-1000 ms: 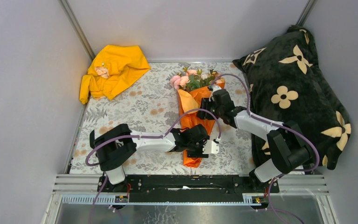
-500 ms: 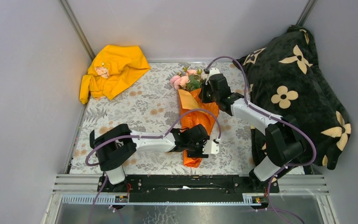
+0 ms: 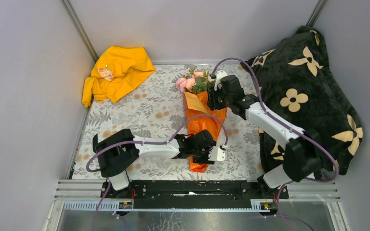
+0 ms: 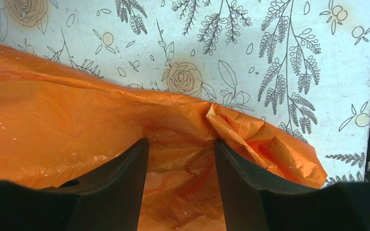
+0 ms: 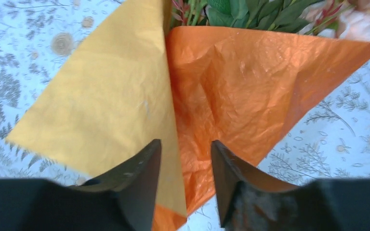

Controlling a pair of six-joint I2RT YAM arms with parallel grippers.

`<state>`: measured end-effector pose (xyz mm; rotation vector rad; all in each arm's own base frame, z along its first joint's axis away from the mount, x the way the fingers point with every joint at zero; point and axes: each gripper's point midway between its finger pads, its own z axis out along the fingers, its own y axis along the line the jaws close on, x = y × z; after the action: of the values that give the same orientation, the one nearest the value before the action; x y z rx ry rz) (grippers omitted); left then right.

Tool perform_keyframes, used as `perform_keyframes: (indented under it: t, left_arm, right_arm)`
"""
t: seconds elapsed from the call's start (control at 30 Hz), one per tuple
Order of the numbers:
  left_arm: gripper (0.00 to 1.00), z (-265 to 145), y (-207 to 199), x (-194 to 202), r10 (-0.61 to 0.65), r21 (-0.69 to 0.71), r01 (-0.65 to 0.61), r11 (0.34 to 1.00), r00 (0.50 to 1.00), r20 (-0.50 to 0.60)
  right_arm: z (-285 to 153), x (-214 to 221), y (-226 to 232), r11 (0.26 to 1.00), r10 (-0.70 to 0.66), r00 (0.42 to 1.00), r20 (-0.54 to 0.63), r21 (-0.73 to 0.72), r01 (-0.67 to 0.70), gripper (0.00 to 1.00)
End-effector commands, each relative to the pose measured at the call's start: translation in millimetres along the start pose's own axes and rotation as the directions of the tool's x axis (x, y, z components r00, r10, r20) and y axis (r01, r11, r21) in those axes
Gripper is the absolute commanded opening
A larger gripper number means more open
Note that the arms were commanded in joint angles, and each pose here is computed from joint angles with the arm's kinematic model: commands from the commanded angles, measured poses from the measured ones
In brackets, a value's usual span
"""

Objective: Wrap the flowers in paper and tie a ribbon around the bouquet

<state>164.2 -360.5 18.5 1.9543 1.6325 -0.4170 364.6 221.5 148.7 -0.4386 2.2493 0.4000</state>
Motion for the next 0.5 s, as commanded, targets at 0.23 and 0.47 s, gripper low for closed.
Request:
perform_keyframes:
  t: [0.23,0.47]
  left_arm:
    - [0.61,12.6,-31.0,60.7,0.022,0.068,-0.008,0.998,0.979,-0.205]
    - [0.61,14.9,-35.0,61.9,0.016,0.083,0.002,0.997,0.978,-0.206]
  right_arm:
    - [-22.5,-69.3,46.1,0.996,-0.080,0.996,-0.034,-0.045,0.078,0.99]
    - [27.0,-54.8,72.0,0.981,-0.179,0.966,-0.189,0.035,0.189,1.00]
